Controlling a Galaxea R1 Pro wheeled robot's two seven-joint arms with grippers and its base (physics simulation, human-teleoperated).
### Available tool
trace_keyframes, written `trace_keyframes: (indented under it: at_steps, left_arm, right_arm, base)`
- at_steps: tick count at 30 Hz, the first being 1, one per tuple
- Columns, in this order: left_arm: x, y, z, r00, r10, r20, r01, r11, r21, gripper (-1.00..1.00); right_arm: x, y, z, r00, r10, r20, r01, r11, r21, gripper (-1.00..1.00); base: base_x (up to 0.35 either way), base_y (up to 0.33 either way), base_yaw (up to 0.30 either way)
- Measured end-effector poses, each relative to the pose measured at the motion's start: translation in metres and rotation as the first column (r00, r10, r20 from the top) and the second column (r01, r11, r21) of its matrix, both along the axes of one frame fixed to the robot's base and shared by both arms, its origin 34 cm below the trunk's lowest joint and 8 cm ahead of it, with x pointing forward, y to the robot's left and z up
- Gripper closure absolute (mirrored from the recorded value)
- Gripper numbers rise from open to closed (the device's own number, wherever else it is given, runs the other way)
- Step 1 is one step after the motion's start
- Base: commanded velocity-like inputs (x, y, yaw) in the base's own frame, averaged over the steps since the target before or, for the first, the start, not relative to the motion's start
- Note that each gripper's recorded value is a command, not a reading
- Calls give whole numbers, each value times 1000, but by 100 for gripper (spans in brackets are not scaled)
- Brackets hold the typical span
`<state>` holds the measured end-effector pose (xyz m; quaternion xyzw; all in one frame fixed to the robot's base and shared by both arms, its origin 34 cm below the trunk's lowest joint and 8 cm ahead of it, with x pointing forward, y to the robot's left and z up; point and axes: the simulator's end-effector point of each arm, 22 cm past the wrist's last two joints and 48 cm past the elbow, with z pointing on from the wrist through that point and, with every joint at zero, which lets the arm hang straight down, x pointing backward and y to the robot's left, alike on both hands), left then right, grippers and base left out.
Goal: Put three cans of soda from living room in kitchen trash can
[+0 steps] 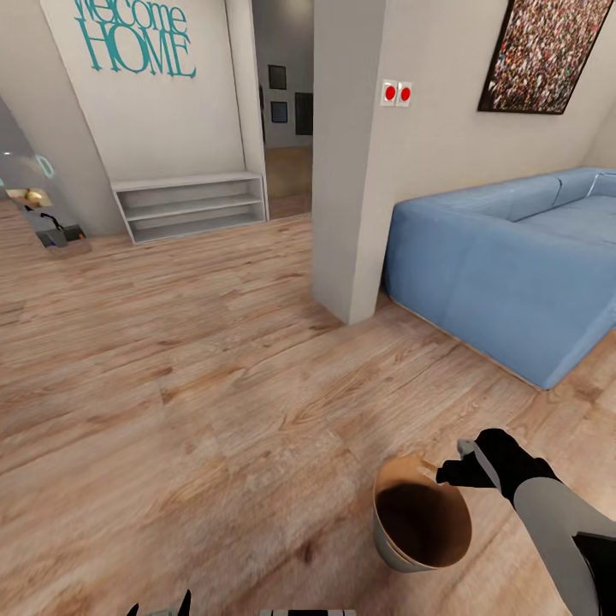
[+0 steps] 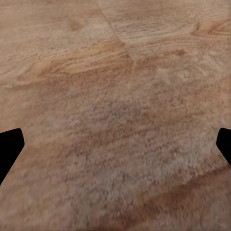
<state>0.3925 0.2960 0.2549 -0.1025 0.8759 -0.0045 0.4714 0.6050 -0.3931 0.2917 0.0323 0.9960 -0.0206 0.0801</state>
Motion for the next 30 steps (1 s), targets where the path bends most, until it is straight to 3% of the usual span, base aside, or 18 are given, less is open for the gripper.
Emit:
trace_keyframes:
  at_steps: [16,30]
  left_arm:
    - [0,0,0,1000,-1,0,1,1000,0,-100]
    - [-15,0,-19,998,-2,-58,2,1000,0,-100]
  right_arm:
    - [-1,0,-1,1000,0,-2,0,1000,1,-100]
    - [-16,0,-33,998,-1,-63,1,1000,1,-100]
  base:
    - [0,-1,0]
    - [0,0,0]
